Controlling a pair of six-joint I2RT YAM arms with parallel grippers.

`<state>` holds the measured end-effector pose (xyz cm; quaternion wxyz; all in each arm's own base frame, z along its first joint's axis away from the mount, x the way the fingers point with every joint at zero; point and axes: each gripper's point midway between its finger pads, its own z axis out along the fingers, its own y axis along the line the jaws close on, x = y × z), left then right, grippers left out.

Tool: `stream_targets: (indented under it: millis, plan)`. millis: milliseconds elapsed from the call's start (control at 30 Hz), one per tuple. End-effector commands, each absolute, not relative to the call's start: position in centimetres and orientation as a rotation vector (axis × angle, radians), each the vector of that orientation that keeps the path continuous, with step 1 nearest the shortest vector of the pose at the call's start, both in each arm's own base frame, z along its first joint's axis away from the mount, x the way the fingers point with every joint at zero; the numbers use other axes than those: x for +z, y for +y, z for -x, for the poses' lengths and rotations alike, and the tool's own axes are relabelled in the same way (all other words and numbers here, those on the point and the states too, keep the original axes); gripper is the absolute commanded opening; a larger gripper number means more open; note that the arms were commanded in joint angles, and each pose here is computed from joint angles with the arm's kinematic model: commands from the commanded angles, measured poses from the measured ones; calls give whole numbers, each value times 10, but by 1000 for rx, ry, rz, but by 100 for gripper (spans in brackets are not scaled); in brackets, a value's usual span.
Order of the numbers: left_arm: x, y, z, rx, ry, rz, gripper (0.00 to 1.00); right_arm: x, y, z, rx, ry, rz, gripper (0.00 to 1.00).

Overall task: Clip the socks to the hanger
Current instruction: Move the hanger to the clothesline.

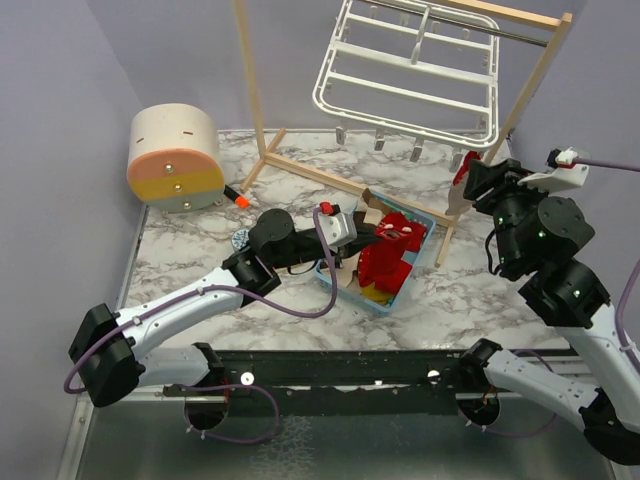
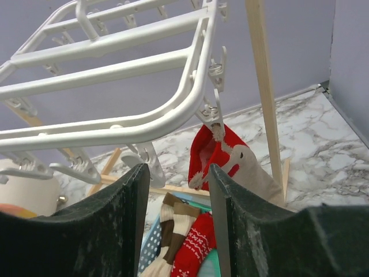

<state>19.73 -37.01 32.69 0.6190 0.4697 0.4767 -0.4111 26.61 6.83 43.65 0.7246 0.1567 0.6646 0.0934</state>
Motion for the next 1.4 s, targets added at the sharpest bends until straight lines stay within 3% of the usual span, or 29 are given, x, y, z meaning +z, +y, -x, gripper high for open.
stream_targets:
  millis: [0,100,233,733,1367]
  plan:
    - [341,-362,-195,-914,1046,-1051,0,429,85,-253,258,1577,-179,54]
    - [341,-361,-194,-914,1048,-1048,0,421,104,-250,325,1636,-104,62]
    - [343,-362,-194,-927,1049,-1044,0,420,118,-256,388,1635,-107,65]
    - [344,-361,-192,-941,1054,-1037,0,425,93,-285,320,1463,-421,54]
    - [337,-368,-196,-938,1067,-1053,0,432,59,-274,156,1444,-459,54]
